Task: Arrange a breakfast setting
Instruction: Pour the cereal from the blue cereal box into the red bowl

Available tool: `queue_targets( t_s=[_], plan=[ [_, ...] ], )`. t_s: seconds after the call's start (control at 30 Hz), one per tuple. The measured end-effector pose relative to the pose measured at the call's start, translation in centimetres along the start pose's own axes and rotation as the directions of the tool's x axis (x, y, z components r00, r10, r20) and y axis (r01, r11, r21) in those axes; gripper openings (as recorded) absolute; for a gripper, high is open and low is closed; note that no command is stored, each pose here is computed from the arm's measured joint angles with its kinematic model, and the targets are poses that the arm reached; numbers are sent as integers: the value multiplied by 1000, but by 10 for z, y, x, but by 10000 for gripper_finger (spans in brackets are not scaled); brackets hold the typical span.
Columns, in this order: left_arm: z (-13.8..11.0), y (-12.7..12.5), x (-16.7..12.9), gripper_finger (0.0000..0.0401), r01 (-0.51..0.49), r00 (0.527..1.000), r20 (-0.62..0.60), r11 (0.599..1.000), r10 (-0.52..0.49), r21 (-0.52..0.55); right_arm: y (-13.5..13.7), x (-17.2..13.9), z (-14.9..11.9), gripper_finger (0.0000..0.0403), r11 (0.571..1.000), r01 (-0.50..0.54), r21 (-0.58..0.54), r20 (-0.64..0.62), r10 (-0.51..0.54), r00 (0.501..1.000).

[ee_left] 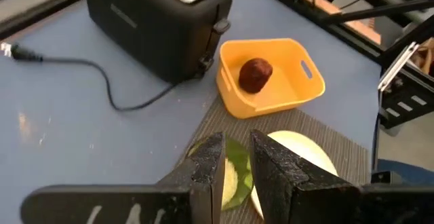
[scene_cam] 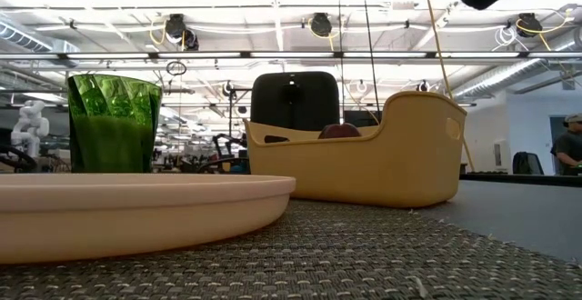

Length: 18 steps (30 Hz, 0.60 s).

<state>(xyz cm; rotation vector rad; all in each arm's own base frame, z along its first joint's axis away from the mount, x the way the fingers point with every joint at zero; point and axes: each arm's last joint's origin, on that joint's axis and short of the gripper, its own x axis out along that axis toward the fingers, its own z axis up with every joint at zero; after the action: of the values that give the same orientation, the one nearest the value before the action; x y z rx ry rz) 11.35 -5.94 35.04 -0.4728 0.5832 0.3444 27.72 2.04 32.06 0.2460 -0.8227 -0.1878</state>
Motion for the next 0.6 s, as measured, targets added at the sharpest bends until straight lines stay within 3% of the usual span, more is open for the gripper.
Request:
queue_targets(
  t_s=[0.27, 0.6],
  plan=[
    [14, -2, 5, 74, 9, 996, 84, 1000, -11, 27, 0, 0, 0, 313, 1000, -2, 1, -1, 2, 1000],
    [29, -5, 14, 108, -15, 985, 175, 995, -1, 94, 0, 0, 0, 313, 1000, -2, 1, 0, 2, 1000]
  ],
)
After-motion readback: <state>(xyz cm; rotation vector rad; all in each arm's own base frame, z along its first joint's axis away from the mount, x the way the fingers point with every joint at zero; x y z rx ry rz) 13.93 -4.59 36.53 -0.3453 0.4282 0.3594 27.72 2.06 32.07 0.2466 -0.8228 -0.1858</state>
